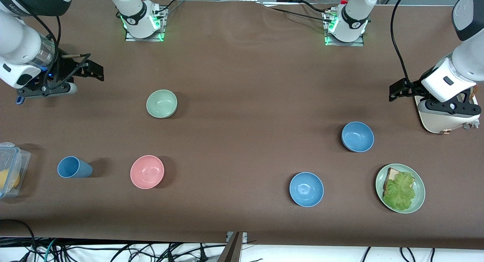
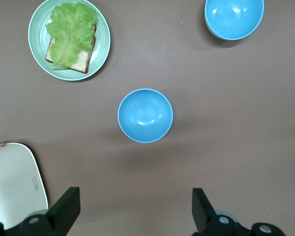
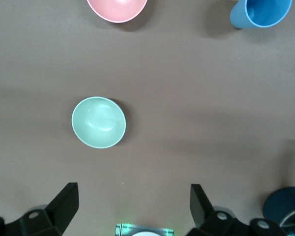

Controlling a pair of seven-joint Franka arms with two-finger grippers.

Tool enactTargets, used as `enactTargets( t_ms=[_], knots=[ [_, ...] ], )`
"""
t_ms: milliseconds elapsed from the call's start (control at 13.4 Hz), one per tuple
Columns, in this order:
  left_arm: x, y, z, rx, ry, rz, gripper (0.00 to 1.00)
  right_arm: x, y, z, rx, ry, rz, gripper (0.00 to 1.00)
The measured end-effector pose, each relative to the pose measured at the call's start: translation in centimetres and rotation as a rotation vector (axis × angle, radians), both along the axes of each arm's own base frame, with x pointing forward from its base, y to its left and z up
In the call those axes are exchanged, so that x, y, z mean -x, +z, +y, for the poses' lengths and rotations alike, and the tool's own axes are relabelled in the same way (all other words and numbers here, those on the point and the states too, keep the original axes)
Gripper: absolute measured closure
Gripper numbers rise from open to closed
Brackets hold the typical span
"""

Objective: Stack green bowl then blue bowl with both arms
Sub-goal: 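Reach the right gripper down to the pale green bowl rim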

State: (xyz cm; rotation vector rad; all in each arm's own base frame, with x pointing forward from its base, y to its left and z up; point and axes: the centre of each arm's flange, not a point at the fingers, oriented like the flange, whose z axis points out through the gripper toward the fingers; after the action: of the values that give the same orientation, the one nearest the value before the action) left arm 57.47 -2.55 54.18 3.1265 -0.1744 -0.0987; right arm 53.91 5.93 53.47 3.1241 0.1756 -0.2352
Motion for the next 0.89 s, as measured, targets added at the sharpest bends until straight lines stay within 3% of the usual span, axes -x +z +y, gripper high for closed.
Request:
enactTargets(
  t_ms=[447, 745, 894],
  knots=[
    [0.0, 0.0, 0.0, 0.0, 0.0, 0.0, 0.0, 3.5, -14.0, 0.4, -0.003, 0.007, -0.04, 0.0],
    [0.0, 0.0, 0.0, 0.0, 0.0, 0.0, 0.0, 7.2, -22.8, 1.1, -0.009, -0.033, -0.135, 0.0],
    [0.0, 0.0, 0.0, 0.0, -0.001, 0.0, 0.0, 8.2, -25.2, 3.1, -0.012, -0.058, -0.156, 0.0]
  ],
)
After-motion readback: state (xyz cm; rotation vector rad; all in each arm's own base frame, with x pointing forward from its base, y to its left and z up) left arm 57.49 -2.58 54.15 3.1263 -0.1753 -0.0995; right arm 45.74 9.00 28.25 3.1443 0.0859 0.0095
